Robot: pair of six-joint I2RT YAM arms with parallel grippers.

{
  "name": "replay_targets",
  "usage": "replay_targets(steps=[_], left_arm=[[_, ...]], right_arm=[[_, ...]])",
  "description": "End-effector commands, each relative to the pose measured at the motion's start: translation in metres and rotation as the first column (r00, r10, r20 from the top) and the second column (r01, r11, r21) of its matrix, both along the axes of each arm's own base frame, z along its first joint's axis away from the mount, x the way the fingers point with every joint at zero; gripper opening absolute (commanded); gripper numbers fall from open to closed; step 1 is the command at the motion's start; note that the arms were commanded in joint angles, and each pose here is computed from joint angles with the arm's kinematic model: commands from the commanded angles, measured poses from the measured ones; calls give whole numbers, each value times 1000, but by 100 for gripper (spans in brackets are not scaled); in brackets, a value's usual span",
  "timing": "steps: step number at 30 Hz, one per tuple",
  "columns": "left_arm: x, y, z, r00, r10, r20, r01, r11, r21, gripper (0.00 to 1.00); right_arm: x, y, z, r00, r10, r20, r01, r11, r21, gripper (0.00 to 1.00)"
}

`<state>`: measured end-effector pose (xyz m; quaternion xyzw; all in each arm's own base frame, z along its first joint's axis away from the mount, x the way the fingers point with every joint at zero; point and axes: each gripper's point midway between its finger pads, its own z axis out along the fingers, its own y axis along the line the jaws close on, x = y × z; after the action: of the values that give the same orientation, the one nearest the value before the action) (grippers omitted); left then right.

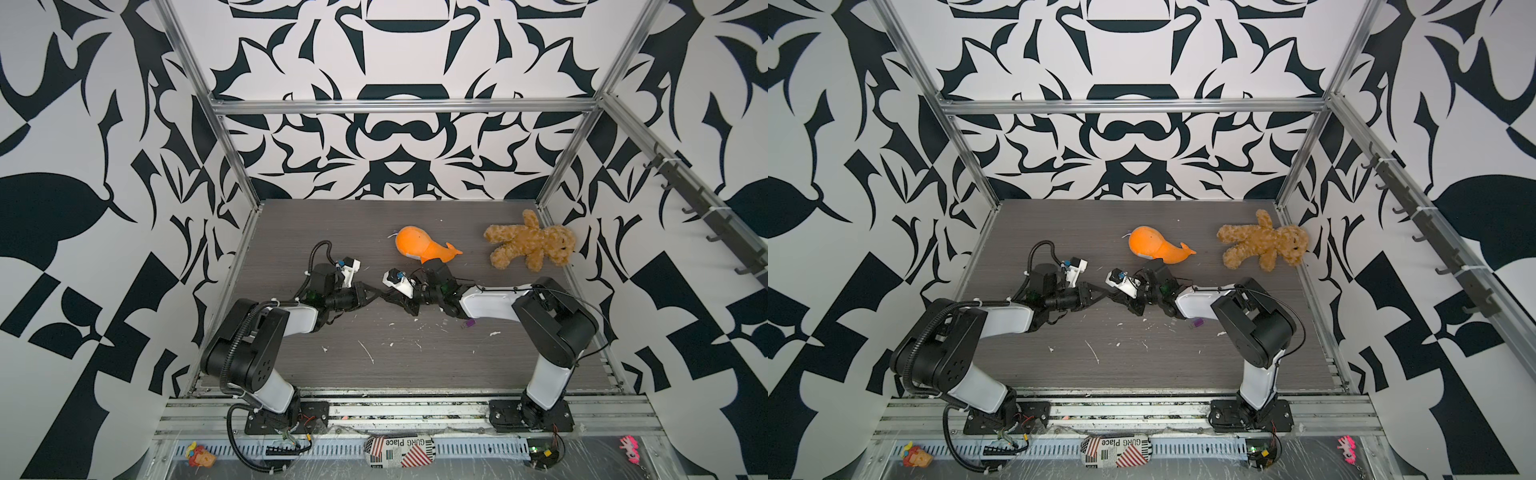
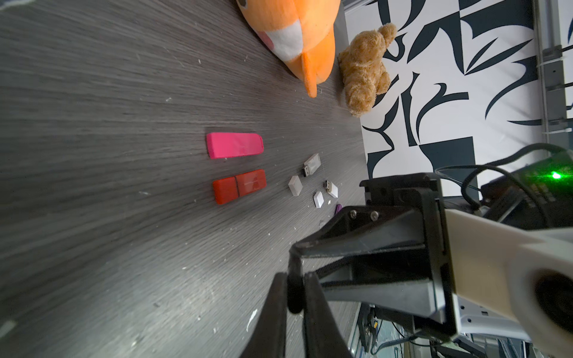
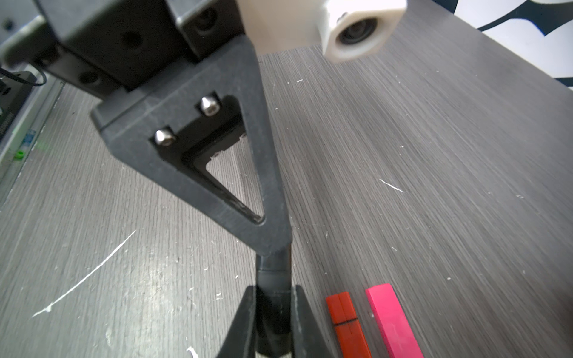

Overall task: Close the usb drive cover
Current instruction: Close the cover of the USB drive, then place the USB drive at the center of the board.

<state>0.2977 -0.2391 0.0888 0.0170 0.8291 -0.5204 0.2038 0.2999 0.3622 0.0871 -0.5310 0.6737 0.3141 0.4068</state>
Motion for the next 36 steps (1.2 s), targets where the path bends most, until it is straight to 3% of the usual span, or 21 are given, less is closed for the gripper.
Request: replay_targets(steps=[1, 6, 11, 20, 26, 36], left_arm=[[-31, -19, -9, 990, -126, -70, 124, 992, -24, 12], [-34, -21, -13, 988, -131, -76, 130, 991, -24, 12], [-34, -22, -13, 989, -131, -74, 129, 991, -30, 12], [-30, -16, 2, 993, -115, -9, 115, 993, 15, 17], [-19, -3, 21, 995, -84, 47, 82, 996, 41, 31], [-13, 26, 36, 992, -16, 128, -2, 990, 138, 40]], right_arm=[[25, 36, 112, 967, -6, 256, -67, 959, 276, 11], [38, 39, 120, 967, -49, 250, -32, 951, 307, 10], [24, 41, 116, 962, 35, 271, -116, 949, 292, 11], [-2, -2, 50, 967, 128, 221, -132, 991, 4, 11], [-9, -32, 7, 972, 152, 177, -113, 971, -212, 11], [7, -39, -21, 976, 160, 146, -102, 936, -337, 13]])
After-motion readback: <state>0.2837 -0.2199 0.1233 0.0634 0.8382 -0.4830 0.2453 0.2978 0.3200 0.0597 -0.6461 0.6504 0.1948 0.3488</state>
